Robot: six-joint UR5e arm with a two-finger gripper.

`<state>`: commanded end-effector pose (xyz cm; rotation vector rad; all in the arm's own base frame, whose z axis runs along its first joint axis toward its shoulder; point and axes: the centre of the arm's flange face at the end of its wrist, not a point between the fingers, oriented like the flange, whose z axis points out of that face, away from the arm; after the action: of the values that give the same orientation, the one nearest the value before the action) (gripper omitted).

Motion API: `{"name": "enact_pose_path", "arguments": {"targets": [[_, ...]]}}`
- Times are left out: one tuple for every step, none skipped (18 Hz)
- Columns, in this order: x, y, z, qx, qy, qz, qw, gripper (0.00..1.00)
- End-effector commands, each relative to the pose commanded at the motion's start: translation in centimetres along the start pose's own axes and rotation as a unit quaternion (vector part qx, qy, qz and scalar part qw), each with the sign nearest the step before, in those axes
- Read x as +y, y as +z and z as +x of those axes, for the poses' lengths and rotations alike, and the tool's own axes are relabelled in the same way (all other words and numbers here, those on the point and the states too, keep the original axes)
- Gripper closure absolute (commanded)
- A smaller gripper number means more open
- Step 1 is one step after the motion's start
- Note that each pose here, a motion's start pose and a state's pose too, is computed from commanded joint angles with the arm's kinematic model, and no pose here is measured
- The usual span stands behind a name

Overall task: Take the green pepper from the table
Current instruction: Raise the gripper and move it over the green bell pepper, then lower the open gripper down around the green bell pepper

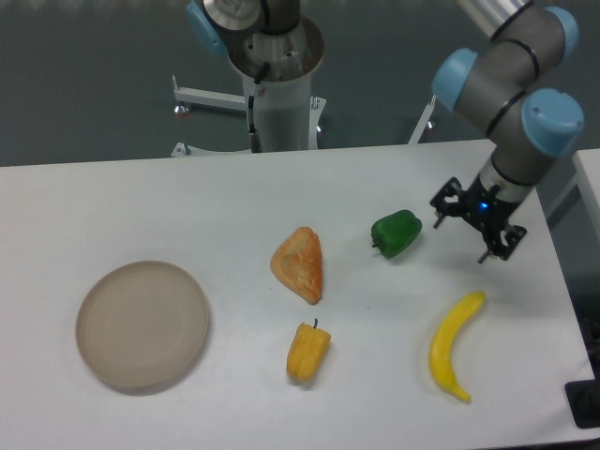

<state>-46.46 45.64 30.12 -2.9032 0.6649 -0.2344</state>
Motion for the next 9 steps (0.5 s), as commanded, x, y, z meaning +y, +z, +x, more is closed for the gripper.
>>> {"name": "enact_pose_path", "arguments": {"targets": [[0.7,0.4,0.7,0.006,-0.007,0.002,1.0000,0.00],[1.3,0.9,1.3,0.012,-0.012,0.009,0.9998,0.00],[2.1,1.1,1.6,0.016,-0.021,0.017,0.9995,0.00],[2.4,1.4,2.1,0.019,-0.023,0.019,0.9994,0.00],[2.7,1.4,2.7,0.020,-0.023,0.020,0.9993,0.00],[2.8,1.9,3.0,0.021,-0.023,0.020,0.9993,0.00],[3.0,2.1,3.2,0.019,-0.023,0.021,0.9993,0.00],[3.1,2.4,3.6,0.017,-0.022,0.021,0.9994,0.00],[3.0,3.0,3.9,0.015,-0.021,0.021,0.9994,0.00]]}}
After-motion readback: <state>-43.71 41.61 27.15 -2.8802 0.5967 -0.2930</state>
